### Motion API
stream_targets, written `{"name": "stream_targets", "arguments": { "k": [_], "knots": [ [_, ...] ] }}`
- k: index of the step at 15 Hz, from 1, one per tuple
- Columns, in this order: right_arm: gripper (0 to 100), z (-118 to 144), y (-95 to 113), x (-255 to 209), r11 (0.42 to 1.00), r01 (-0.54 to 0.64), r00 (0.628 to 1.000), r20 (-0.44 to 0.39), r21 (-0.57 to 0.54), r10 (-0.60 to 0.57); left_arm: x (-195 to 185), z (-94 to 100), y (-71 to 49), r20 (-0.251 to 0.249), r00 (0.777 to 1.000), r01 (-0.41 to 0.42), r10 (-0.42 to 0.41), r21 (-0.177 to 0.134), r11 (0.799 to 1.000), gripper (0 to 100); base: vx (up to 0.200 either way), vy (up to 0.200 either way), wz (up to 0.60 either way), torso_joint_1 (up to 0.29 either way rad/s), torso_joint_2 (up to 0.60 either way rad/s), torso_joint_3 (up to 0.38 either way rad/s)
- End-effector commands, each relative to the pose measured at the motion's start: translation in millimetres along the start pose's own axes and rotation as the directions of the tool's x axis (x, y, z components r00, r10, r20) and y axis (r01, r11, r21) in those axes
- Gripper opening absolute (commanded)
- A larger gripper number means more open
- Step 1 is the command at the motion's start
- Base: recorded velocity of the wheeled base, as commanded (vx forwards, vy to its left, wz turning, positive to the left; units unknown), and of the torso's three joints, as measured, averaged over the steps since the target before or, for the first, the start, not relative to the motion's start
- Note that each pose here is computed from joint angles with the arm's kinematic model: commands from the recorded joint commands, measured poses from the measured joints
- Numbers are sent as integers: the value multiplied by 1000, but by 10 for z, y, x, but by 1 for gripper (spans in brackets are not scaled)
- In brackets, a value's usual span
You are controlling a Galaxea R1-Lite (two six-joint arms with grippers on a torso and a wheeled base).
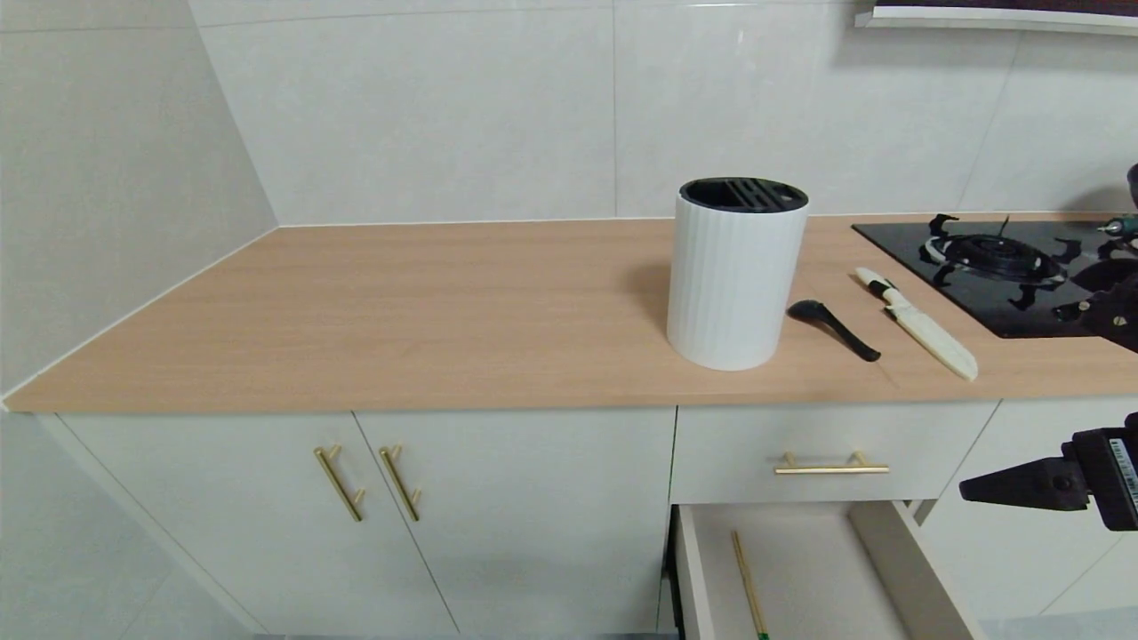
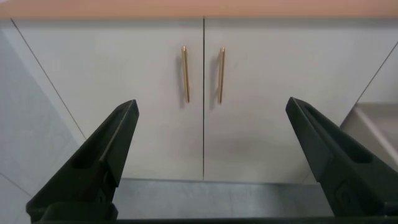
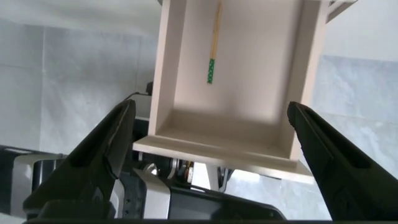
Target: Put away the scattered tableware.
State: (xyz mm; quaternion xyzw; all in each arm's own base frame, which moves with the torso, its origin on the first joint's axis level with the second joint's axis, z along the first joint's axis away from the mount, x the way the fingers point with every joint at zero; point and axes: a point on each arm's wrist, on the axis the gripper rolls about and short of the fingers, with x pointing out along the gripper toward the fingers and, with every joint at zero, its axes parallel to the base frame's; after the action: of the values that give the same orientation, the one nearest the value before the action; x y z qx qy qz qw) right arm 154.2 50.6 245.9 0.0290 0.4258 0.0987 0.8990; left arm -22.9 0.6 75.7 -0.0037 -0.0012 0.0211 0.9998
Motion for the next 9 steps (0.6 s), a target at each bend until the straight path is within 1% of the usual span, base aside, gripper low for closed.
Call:
{"name": "stream_targets", "arguments": {
  "k": [1,3,6,8,9],
  "knots": [
    [100,0,0,25,1000,1,1000,-10,0,-1,0,1,0,1,1000,-1,1,0,1000,100,0,0,0,207,-510,-290],
    [100,-5,-1,92,1000,7,999,-37,-7,-7,0,1,0,1,1000,-1,1,0,1000,100,0,0,0,217,-513,-288],
    [100,-11,-3,123,1000,15,999,-49,-16,-16,0,1,0,1,1000,-1,1,0,1000,100,0,0,0,229,-523,-292],
    [100,-3,-2,192,997,12,999,-51,-80,-16,0,1,0,1,1000,-1,1,0,1000,100,0,0,0,137,-320,-168],
    [100,78,4,286,995,12,1000,-27,-97,-15,0,1,0,1,1000,-1,1,0,1000,100,0,0,0,71,-129,-76]
  ]
}}
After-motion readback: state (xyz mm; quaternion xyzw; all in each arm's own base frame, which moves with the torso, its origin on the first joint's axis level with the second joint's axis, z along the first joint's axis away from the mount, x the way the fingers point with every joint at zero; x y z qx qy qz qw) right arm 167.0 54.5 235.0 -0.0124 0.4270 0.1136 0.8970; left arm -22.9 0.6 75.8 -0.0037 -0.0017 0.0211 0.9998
